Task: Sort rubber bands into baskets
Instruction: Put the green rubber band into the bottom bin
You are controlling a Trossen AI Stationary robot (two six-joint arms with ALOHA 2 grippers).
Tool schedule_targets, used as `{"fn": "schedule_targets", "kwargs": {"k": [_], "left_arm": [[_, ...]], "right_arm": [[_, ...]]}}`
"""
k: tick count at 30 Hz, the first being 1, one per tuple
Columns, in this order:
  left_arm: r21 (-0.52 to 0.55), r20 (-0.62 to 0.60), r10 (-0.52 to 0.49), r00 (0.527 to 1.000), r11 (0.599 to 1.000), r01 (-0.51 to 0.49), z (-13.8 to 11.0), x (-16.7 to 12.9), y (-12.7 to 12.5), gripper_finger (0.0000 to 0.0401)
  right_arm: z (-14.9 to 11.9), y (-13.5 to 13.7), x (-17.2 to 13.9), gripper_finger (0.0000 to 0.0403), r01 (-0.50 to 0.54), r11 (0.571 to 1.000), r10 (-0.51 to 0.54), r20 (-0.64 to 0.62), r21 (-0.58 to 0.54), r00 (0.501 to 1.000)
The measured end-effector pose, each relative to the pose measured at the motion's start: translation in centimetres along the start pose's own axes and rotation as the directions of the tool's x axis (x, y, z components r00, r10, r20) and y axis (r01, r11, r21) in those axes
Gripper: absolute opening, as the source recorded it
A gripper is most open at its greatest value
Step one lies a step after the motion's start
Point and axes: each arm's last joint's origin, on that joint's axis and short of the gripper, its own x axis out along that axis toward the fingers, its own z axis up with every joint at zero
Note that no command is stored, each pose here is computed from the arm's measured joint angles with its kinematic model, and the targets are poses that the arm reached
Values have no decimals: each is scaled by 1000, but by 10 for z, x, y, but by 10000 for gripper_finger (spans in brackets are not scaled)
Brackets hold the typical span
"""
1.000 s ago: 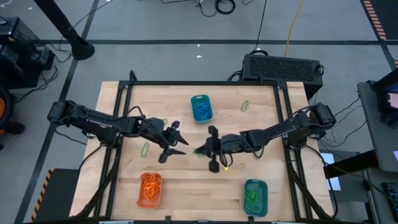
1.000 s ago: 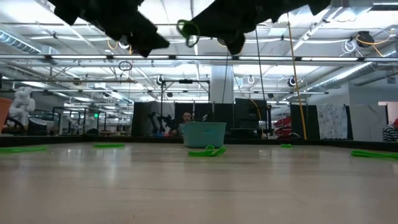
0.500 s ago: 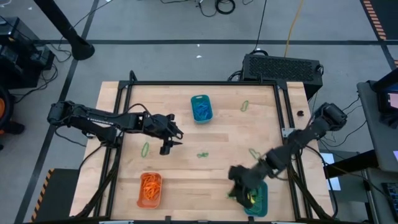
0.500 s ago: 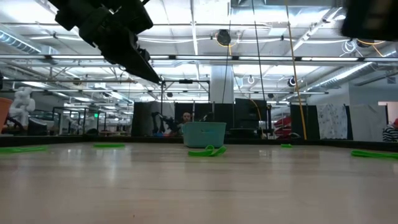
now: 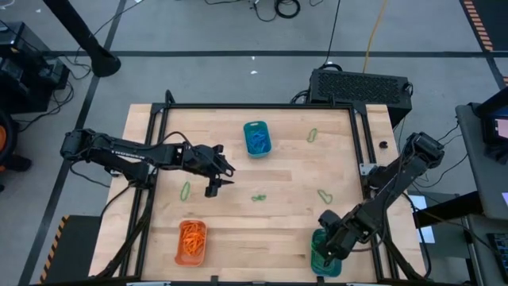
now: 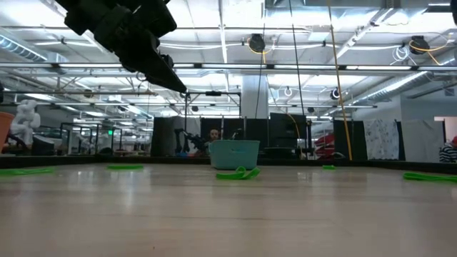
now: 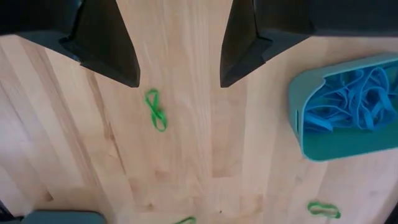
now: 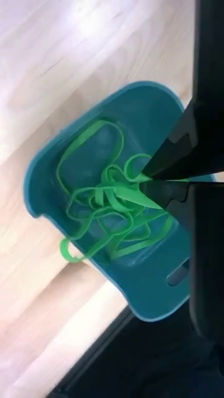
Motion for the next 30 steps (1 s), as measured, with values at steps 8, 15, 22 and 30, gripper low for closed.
{"fn": "schedule_targets", "kwargs": {"k": [8, 15, 22, 30], "left_arm": [[-3, -14, -6, 1000, 1000, 6, -1, 0, -1, 230], [-3, -11, -6, 1000, 1000, 6, -1, 0, -1, 230], [-27, -65, -10, 998, 1000, 8, -6, -3, -1, 230], [-50, -225, 193, 955, 976, -210, -21, -21, 8, 230]], "right_arm": [[0, 0, 0, 24, 2, 1000, -2, -5, 5, 1000], [0, -2, 0, 75, 18, 1000, -18, -6, 10, 1000], [-1, -4, 0, 130, 51, 999, -50, -95, 9, 994], [-1, 3, -20, 145, -45, 999, 43, -82, -15, 996]]}}
